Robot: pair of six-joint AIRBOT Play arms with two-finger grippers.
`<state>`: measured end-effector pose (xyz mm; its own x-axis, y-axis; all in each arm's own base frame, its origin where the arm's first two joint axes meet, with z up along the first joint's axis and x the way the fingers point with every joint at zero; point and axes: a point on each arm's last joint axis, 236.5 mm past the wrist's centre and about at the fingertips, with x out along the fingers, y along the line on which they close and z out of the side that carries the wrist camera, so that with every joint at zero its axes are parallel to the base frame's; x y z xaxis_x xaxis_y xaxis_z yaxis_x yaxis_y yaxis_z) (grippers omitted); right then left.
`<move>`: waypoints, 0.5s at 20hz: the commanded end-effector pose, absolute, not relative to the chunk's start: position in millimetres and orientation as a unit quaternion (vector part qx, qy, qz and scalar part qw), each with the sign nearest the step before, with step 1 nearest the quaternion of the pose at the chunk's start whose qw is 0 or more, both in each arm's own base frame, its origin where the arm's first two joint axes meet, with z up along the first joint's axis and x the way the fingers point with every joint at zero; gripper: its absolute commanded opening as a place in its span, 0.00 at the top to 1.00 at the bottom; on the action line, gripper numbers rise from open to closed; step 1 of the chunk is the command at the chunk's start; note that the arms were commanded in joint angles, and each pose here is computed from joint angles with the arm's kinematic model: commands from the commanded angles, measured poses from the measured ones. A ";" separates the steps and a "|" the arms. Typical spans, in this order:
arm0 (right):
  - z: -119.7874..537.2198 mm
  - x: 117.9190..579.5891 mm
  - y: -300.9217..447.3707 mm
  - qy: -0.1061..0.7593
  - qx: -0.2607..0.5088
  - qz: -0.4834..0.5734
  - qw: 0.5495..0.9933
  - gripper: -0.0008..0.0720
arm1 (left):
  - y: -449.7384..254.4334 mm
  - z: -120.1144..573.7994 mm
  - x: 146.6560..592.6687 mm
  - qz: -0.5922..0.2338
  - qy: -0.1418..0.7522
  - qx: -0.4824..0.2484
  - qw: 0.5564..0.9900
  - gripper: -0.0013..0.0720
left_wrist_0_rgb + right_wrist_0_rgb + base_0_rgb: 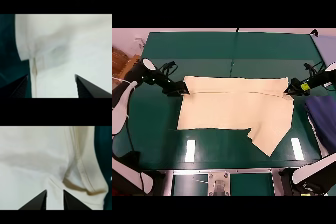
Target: Fold the shirts.
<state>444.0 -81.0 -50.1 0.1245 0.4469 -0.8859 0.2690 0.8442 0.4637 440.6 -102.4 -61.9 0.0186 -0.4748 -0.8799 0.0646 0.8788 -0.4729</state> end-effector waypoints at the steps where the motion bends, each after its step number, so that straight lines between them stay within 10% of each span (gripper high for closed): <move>1: -18.1 413.6 -86.3 0.685 0.284 0.058 0.669 0.84 | -106.4 -38.8 374.0 -0.201 0.772 -0.168 0.579 0.11; 3: -6.1 392.5 -81.0 0.695 0.286 0.063 0.656 0.95 | -108.3 -29.4 357.6 -0.201 0.792 -0.168 0.552 0.80; 4: -2.4 381.5 -76.2 0.697 0.287 0.063 0.654 0.96 | -111.8 -23.7 353.5 -0.205 0.791 -0.162 0.554 0.95; 10: 10.6 302.2 -72.0 0.661 0.325 0.013 0.677 0.97 | -115.2 14.8 316.7 -0.188 0.720 -0.138 0.654 0.95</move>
